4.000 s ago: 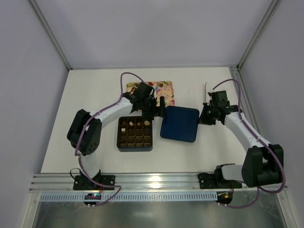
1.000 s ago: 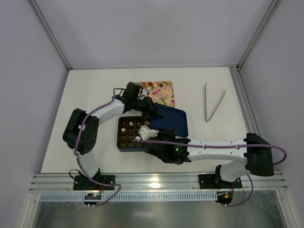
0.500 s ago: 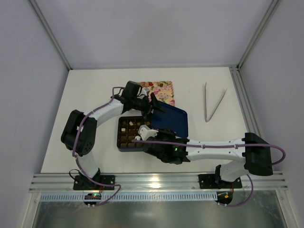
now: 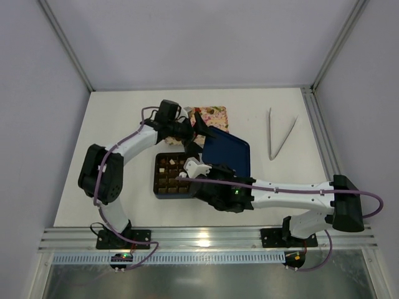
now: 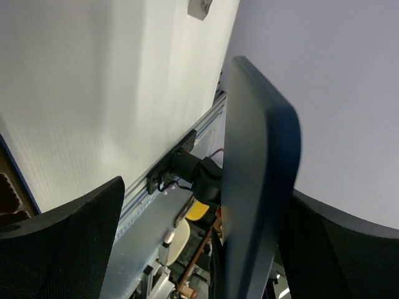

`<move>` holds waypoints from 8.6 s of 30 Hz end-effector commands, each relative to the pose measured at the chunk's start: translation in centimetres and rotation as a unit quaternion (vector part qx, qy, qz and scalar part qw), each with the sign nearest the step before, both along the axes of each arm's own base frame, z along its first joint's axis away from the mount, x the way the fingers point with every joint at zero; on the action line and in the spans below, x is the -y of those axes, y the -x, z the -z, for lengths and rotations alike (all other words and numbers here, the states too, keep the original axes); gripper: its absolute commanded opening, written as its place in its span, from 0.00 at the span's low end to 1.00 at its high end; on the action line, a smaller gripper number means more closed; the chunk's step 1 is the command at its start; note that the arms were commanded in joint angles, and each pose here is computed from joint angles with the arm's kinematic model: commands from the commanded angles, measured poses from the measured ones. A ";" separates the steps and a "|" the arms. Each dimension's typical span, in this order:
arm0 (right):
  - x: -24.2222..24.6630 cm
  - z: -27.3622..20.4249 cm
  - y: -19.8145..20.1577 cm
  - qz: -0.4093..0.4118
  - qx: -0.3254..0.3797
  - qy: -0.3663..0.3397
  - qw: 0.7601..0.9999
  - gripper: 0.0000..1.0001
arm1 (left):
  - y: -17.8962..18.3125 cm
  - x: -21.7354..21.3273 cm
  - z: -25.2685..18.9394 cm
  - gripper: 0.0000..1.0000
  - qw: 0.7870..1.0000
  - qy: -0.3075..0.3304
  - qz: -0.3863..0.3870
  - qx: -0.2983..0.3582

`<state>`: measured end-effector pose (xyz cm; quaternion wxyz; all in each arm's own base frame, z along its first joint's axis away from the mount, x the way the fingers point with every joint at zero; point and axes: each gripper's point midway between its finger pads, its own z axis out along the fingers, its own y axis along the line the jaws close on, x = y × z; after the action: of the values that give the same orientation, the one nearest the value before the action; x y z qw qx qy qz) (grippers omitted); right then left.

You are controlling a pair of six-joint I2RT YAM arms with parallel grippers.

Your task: Pack the chocolate

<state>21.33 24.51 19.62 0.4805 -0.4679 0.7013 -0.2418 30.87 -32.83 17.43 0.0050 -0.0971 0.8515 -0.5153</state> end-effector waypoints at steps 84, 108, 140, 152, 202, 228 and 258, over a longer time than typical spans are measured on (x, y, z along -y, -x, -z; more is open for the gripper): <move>-13.0 4.7 -3.7 -0.045 -0.584 -0.708 0.395 0.04 | 3.8 -22.0 4.6 0.91 0.915 -0.337 -0.163 0.150; -10.8 5.4 -4.3 -0.039 -0.578 -0.732 0.360 0.04 | 4.3 -19.5 7.3 0.94 0.945 -0.277 -0.124 0.119; -7.1 9.1 -4.6 0.013 -0.555 -0.741 0.378 0.32 | 4.1 -16.7 8.6 0.94 0.959 -0.241 -0.107 0.101; -5.2 9.6 -4.6 0.032 -0.542 -0.741 0.396 0.35 | 4.3 -15.8 9.0 0.93 0.960 -0.245 -0.095 0.099; -2.3 12.7 -3.3 0.128 -0.490 -0.644 0.573 0.60 | 6.4 -15.6 11.7 0.92 0.911 -0.397 0.003 0.116; -4.9 11.9 -3.0 0.137 -0.482 -0.610 0.613 0.62 | 7.1 -16.1 10.5 0.93 0.858 -0.488 0.045 0.153; -4.7 11.1 -3.1 0.158 -0.458 -0.581 0.654 0.61 | 7.6 -15.1 8.8 0.97 0.840 -0.503 0.075 0.189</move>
<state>23.70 28.96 6.81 0.1970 -0.0150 0.9008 0.3868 23.55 -18.22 8.30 0.1800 0.0707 0.9806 -0.0313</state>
